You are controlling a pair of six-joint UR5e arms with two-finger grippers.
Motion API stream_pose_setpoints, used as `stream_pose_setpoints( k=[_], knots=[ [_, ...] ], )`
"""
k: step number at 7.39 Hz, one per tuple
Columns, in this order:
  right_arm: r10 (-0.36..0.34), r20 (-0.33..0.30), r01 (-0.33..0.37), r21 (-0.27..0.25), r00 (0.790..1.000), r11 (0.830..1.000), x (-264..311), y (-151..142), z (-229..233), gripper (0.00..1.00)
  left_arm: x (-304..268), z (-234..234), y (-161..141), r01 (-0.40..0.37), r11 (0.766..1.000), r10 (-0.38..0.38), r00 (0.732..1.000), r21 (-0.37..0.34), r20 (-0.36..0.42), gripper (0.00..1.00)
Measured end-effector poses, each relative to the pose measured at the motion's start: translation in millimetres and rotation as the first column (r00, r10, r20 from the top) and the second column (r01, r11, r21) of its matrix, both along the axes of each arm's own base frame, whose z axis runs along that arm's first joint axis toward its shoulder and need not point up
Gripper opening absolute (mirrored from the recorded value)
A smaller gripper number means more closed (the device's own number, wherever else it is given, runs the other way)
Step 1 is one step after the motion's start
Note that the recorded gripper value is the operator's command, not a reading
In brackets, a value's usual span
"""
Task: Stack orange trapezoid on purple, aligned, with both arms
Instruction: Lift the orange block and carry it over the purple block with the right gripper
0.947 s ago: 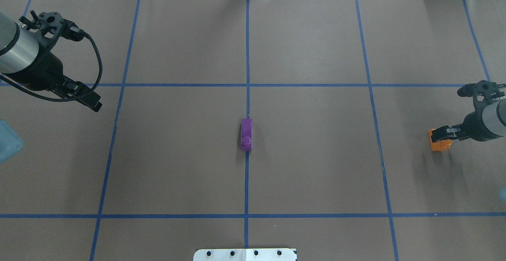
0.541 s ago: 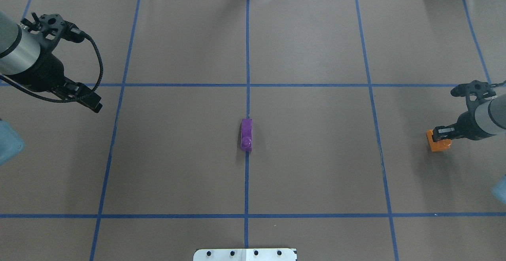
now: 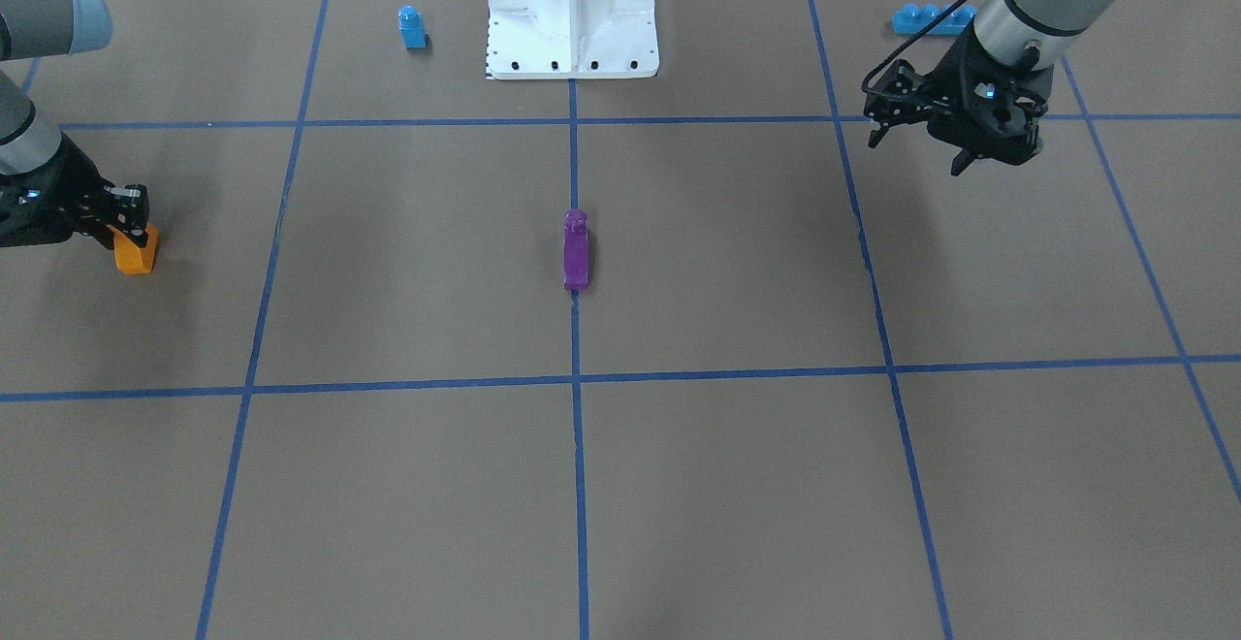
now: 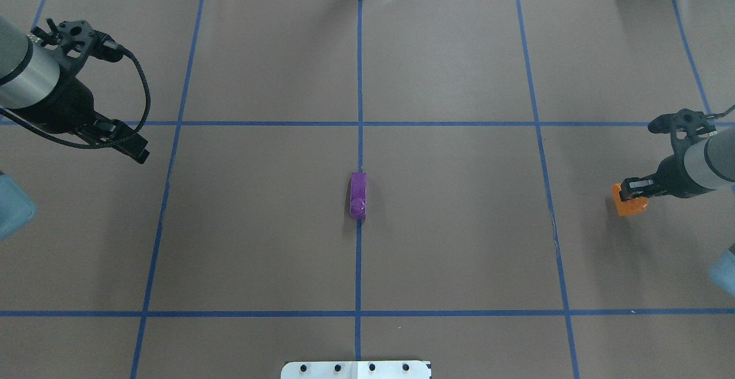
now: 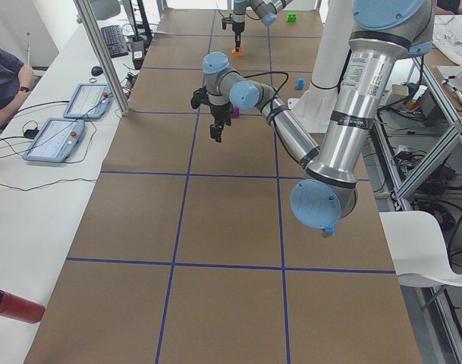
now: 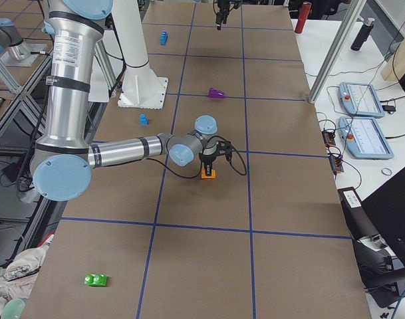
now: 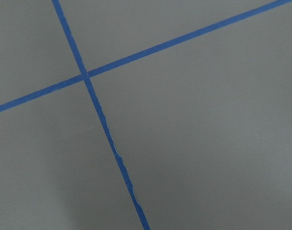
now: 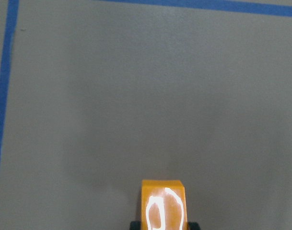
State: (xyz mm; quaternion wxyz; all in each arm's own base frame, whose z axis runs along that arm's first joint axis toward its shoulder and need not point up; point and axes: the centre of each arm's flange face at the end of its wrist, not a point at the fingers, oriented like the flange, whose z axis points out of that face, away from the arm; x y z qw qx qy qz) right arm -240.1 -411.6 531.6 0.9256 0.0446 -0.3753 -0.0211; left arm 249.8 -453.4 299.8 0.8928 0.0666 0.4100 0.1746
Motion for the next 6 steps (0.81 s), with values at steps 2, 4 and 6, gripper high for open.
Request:
stream_pose_setpoints(
  k=[2,4,6],
  knots=[
    [0.011,-0.002,-0.011,-0.019,1.0,1.0,-28.5,-32.4,-68.4,0.0,-0.7,3.9,0.5,0.002,1.0,-0.001,1.0,-0.004,0.006,1.0],
    [0.019,0.005,-0.018,-0.062,1.0,0.998,-69.5,-58.0,-148.2,0.0,-7.6,17.5,4.3,0.005,1.0,-0.005,1.0,-0.019,0.022,1.0],
    [0.027,0.032,-0.023,-0.11,0.999,0.994,-120.8,-57.0,-227.0,0.0,-36.0,38.0,6.1,0.048,0.998,-0.046,0.998,-0.052,0.042,1.0]
  ],
)
